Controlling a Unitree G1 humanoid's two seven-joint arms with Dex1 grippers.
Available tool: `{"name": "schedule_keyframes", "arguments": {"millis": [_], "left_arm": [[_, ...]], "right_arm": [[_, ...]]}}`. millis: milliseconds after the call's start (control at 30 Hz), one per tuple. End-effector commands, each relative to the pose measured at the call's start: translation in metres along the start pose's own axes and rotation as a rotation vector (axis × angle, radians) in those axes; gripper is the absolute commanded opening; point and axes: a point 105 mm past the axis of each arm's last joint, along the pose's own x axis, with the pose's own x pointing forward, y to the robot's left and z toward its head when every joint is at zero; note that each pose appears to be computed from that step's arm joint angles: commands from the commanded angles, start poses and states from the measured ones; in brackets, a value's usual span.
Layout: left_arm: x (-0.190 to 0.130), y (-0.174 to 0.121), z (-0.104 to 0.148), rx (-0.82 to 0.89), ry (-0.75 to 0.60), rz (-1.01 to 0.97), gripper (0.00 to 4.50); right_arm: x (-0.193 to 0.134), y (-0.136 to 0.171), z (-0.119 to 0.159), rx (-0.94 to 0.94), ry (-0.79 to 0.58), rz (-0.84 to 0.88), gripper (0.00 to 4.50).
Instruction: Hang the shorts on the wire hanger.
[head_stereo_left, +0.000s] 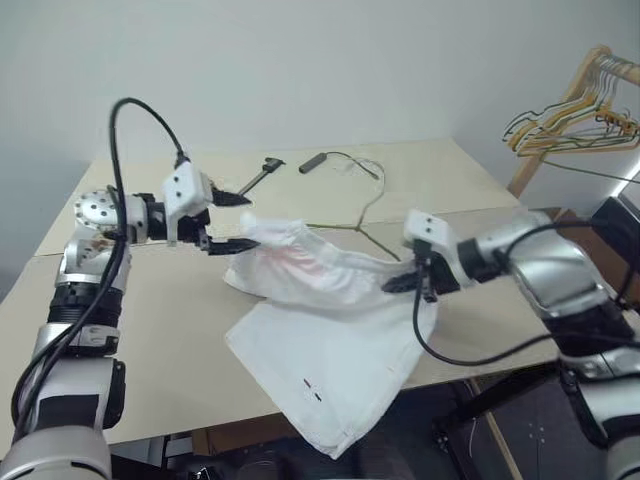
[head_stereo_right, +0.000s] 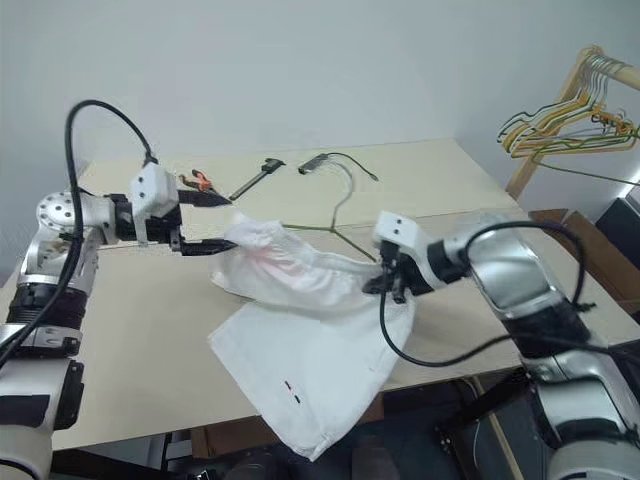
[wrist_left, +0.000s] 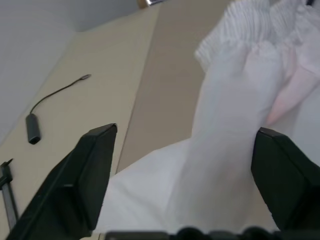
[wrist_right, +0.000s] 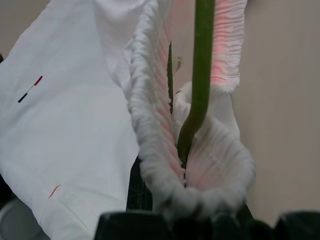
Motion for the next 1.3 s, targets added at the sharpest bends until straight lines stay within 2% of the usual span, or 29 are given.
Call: {"name": "schedule_keyframes", "arguments": {"millis": [33,133,233,500,667,767,1000,1200,1300], "left_arm": [[-0.012,0.026,0.044,0.015,-0.176,0.17,4.48],[-0.012,0.023,0.07,-0.08,-0.339,0.202,4.48],[-0.004,0.005,0.098,-0.161,-0.485,0.161,4.48],[0.021,-0.042,0.143,-0.323,-0.678,0.023,4.48],[0.025,-0.049,0.149,-0.337,-0.69,-0.037,4.48],[0.024,-0.048,0.15,-0.337,-0.694,-0.042,4.48],[0.023,-0.051,0.15,-0.327,-0.701,-0.038,4.48],[0.021,-0.052,0.15,-0.322,-0.699,-0.028,4.48],[0.021,-0.054,0.149,-0.32,-0.698,-0.026,4.48]], "right_arm": [[-0.025,-0.006,-0.004,0.128,-0.061,-0.127,0.0],[-0.039,-0.015,-0.023,0.317,-0.083,-0.259,0.0],[-0.052,-0.022,-0.043,0.508,-0.107,-0.409,0.0],[-0.093,-0.04,-0.094,0.83,-0.169,-0.723,0.0],[-0.132,-0.055,-0.121,0.98,-0.186,-0.944,0.0],[-0.155,-0.064,-0.125,1.044,-0.215,-1.051,0.0],[-0.203,-0.079,-0.123,1.161,-0.245,-1.203,0.0],[-0.233,-0.088,-0.116,1.262,-0.258,-1.252,0.0],[-0.252,-0.098,-0.114,1.321,-0.317,-1.299,0.0]]}}
